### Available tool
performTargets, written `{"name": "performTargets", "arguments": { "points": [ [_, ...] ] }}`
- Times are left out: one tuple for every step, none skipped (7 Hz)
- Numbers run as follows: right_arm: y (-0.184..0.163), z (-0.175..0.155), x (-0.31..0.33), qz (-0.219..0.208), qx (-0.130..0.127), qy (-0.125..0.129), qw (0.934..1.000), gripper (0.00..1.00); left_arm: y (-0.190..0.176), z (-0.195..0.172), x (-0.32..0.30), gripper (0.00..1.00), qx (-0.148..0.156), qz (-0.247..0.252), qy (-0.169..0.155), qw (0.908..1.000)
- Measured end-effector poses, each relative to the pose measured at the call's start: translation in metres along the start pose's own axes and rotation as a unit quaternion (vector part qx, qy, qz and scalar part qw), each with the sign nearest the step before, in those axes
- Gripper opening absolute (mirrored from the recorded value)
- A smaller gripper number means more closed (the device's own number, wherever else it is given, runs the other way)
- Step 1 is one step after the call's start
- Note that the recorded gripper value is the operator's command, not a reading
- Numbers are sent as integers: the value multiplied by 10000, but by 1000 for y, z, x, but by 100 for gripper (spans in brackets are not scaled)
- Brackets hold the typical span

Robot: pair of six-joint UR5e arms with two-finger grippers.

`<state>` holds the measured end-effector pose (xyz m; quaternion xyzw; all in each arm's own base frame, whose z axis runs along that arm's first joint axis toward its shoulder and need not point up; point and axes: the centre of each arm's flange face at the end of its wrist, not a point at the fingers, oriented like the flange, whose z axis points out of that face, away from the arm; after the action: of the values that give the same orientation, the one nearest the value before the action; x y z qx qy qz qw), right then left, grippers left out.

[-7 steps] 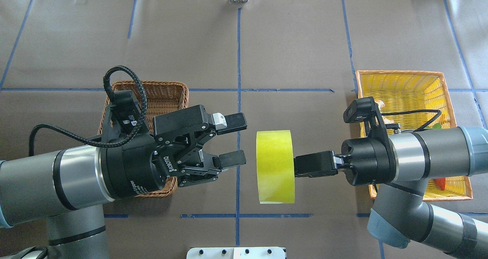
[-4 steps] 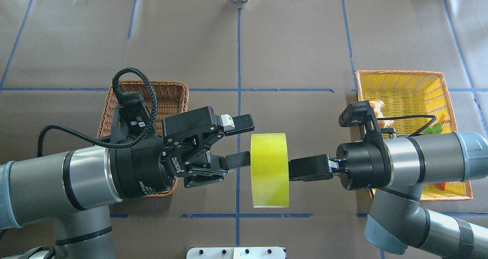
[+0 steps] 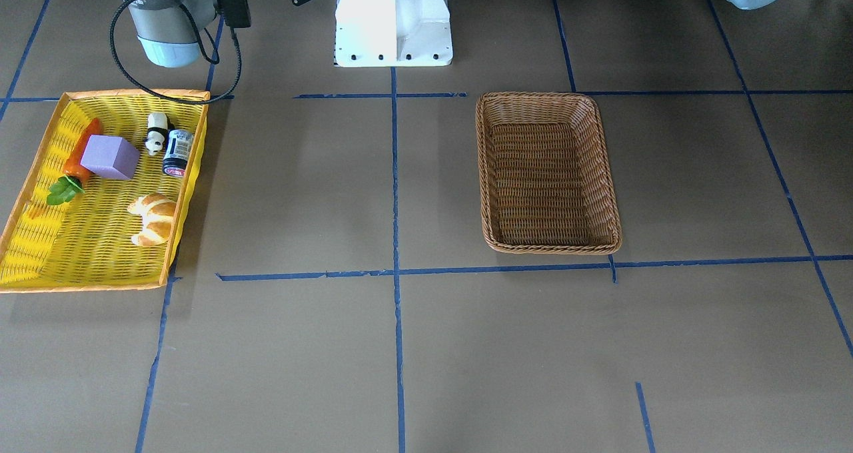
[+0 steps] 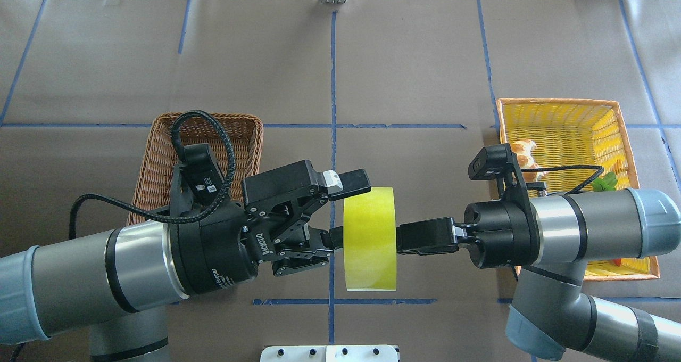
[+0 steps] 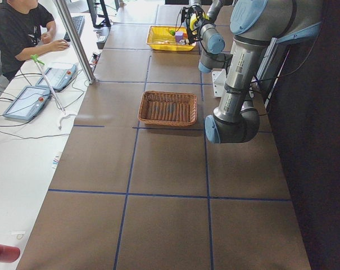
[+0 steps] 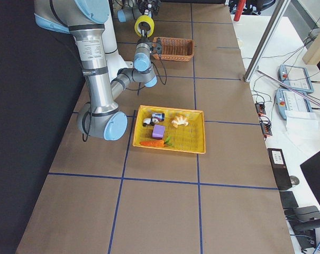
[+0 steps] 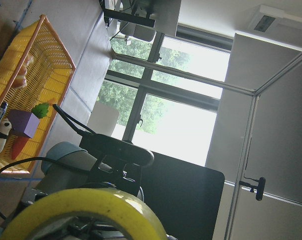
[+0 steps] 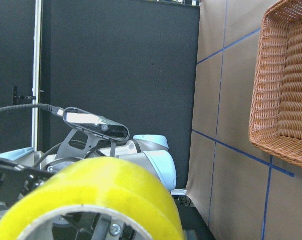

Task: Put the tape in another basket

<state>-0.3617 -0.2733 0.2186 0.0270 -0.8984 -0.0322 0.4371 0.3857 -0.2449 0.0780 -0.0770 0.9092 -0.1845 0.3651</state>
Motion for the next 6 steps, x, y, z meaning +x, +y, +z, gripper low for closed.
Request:
{"name": "performTargets", "arguments": {
  "points": [
    [0, 2, -1, 4, -3, -6, 10000, 1, 2, 4, -1, 100, -3, -18, 15, 10000],
    [0, 5, -2, 6, -3, -21, 10000, 1, 4, 8, -2, 92, -17, -35, 21, 10000],
    [1, 6, -2, 12, 3, -36, 10000, 1, 5, 11, -3, 54, -29, -47, 21, 10000],
    [1, 7, -2, 14, 5, -40, 10000, 1, 6, 12, -4, 26, -38, -56, 22, 10000],
    [1, 7, -2, 12, 4, -41, 10000, 1, 7, 12, -3, 9, -50, -62, 30, 10000],
    [1, 8, -1, 16, 1, -36, 10000, 1, 7, 11, -3, 6, -59, -66, 40, 10000]
  ]
}}
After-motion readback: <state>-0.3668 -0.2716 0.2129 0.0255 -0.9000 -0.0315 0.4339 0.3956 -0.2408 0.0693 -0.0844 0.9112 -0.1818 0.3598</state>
